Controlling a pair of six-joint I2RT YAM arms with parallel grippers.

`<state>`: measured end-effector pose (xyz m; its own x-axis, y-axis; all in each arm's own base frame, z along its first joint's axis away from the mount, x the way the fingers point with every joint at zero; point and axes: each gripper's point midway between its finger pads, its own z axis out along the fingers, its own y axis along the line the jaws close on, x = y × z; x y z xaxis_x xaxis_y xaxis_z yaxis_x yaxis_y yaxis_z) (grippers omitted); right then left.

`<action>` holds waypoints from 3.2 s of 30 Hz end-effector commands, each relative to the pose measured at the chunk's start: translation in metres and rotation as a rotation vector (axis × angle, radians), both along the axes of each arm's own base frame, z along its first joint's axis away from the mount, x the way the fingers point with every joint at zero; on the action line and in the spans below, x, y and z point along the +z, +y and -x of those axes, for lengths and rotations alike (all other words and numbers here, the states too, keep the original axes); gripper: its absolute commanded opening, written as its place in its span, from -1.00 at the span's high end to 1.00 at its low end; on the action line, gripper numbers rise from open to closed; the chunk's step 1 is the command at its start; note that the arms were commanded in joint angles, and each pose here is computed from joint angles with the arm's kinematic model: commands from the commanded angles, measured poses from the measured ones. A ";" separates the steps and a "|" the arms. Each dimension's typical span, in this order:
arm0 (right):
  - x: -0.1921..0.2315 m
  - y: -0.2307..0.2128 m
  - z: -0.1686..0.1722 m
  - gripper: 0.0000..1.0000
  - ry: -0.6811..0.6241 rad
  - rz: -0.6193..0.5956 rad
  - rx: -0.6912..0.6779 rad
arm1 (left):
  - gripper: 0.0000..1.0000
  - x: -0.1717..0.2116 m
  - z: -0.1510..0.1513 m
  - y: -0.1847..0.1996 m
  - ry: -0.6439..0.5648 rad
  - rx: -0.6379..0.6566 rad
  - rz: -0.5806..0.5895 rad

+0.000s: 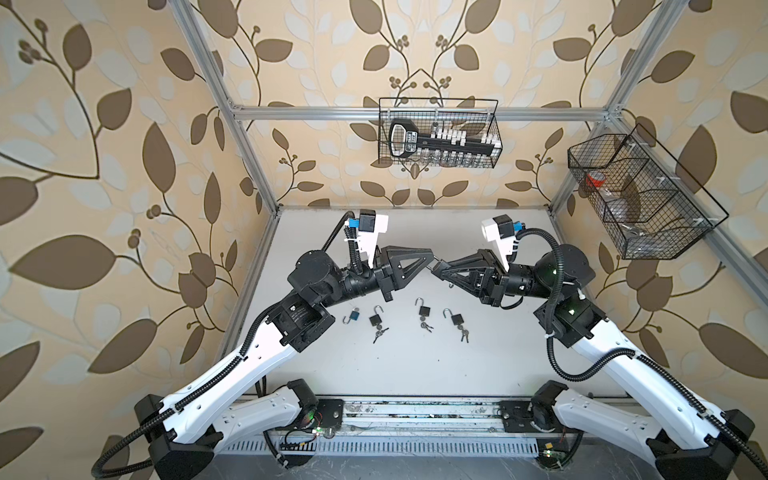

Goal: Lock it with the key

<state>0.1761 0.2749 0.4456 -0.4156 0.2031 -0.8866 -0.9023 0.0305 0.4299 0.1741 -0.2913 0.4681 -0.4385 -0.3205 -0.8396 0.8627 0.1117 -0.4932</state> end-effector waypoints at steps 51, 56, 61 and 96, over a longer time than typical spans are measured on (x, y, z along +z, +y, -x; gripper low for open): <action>-0.130 -0.034 -0.060 0.14 -0.171 0.406 -0.592 | 1.00 -0.075 -0.074 0.050 0.285 0.712 -0.326; -0.134 -0.008 -0.057 0.12 -0.196 0.392 -0.557 | 1.00 -0.073 -0.072 0.049 0.303 0.694 -0.278; -0.132 0.009 -0.064 0.09 -0.214 0.370 -0.568 | 1.00 -0.072 -0.069 0.050 0.325 0.684 -0.248; -0.119 0.033 -0.068 0.47 -0.256 0.325 -0.518 | 1.00 -0.078 -0.065 0.049 0.333 0.657 -0.229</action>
